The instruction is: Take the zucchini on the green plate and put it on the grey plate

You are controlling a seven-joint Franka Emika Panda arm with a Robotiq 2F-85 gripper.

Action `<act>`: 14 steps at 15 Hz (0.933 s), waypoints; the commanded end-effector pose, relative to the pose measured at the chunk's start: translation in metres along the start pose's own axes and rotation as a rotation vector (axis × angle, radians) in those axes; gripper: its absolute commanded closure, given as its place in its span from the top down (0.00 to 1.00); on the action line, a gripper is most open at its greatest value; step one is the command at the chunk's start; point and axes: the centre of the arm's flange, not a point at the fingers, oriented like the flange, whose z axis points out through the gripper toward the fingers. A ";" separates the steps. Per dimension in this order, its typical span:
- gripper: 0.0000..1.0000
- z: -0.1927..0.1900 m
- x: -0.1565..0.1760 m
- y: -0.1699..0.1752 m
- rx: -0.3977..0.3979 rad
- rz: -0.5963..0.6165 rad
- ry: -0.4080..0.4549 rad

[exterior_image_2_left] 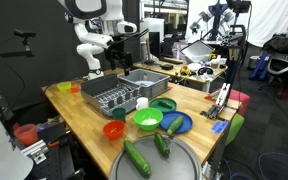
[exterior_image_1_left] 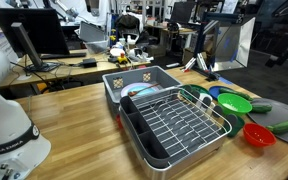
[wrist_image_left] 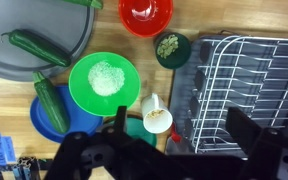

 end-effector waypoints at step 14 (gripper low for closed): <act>1.00 0.007 0.072 0.036 0.064 0.113 0.023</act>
